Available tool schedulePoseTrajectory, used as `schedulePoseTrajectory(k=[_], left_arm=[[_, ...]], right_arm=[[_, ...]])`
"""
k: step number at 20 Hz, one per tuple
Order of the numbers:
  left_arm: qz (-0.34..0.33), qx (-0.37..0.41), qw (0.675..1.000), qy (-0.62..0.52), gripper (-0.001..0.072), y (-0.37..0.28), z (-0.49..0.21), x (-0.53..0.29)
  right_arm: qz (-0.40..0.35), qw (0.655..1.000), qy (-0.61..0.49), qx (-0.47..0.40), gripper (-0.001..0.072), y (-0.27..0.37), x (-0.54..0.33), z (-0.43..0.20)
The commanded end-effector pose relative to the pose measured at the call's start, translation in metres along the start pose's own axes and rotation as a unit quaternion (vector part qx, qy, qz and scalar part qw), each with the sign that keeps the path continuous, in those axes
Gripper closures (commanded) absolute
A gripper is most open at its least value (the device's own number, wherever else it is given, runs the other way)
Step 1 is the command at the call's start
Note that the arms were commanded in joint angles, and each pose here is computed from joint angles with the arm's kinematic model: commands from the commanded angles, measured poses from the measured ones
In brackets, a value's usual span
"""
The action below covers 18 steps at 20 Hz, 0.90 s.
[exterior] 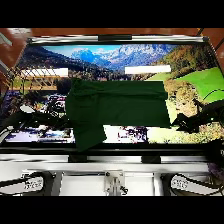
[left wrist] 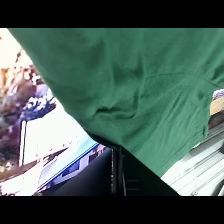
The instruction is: Fold the shirts.
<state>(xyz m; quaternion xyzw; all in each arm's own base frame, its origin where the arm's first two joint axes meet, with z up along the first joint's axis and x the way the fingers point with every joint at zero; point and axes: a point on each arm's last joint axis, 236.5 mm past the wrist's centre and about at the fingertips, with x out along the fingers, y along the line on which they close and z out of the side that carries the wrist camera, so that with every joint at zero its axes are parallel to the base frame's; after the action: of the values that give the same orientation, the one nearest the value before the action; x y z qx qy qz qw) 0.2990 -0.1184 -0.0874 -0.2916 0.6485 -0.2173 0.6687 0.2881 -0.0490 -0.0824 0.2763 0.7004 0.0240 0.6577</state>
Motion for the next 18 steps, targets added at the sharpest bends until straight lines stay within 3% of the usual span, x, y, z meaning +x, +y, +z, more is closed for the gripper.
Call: schedulePoseTrajectory(k=[1, 10, 11, 13, 18], left_arm=[[-0.007, 0.0, 1.0, 0.005, 0.0671, -0.002, -0.002, -0.004], [-0.007, 0.031, 0.999, -0.02, 0.0671, -0.015, 0.022, -0.018], [-0.007, 0.035, 0.999, -0.024, 0.0671, -0.017, 0.026, -0.02], [-0.007, 0.047, 0.998, -0.033, 0.0671, -0.023, 0.035, -0.027], [0.004, 0.159, 0.98, -0.117, 0.0673, -0.065, 0.099, -0.079]], right_arm=[[0.0, 1.0, -0.021, 0.013, 0.0208, -0.003, 0.01, 0.014], [0.022, 1.0, -0.013, 0.011, 0.0221, 0.018, 0.043, 0.025], [0.021, 1.0, -0.008, 0.006, 0.0334, 0.022, 0.049, 0.025], [0.017, 1.0, -0.009, -0.012, 0.0651, 0.03, 0.051, 0.026], [0.005, 0.986, -0.146, -0.083, 0.0646, 0.056, -0.021, 0.089]])
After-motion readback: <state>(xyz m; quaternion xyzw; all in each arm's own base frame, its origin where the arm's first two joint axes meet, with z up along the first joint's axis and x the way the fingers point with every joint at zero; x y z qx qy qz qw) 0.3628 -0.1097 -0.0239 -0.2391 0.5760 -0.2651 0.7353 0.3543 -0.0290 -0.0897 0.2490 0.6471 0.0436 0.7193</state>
